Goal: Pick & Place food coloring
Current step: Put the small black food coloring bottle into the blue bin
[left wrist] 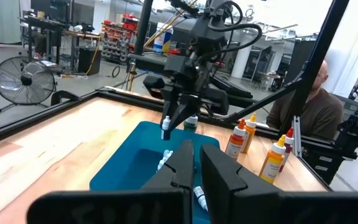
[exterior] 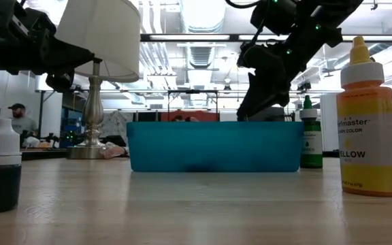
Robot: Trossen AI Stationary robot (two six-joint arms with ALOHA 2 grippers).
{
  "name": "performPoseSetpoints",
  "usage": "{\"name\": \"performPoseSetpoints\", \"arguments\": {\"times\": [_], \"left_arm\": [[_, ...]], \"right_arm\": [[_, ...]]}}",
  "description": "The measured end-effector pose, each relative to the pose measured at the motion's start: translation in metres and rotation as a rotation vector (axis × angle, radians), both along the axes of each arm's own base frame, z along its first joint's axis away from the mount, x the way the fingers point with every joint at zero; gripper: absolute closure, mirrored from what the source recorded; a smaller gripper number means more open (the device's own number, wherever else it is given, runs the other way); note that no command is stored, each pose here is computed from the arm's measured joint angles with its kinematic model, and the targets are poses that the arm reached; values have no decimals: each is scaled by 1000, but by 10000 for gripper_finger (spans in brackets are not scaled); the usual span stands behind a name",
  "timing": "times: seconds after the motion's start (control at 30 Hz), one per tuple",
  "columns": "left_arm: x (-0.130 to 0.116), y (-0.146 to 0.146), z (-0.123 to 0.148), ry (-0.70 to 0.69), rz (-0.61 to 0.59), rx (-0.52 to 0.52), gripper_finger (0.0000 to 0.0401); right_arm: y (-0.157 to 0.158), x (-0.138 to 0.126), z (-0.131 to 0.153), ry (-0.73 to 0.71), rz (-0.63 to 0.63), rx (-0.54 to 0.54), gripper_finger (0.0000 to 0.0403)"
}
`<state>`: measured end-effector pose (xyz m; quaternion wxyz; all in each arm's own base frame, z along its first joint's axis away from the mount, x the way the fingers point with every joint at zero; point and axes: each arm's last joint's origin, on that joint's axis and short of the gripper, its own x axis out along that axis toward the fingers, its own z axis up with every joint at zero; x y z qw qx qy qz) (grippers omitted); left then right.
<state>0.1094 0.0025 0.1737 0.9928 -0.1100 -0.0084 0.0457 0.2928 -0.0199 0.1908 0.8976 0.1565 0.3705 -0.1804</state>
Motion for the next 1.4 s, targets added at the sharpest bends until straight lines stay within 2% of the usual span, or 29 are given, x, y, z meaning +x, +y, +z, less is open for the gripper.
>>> {"name": "performPoseSetpoints", "arguments": {"times": [0.13,0.37,0.67,1.4], "left_arm": [[0,0,0,0,0,0,399],[0,0,0,1,0,0,399],[0,0,0,2,-1,0,399],[0,0,-1,7,0,0,399]], "right_arm": [[-1,1,-2,6,3,-5,358],[-1,12,-24,38,9,-5,358],[-2,25,-38,38,4,-5,358],[-10,24,-54,86,-26,-4,358]]}}
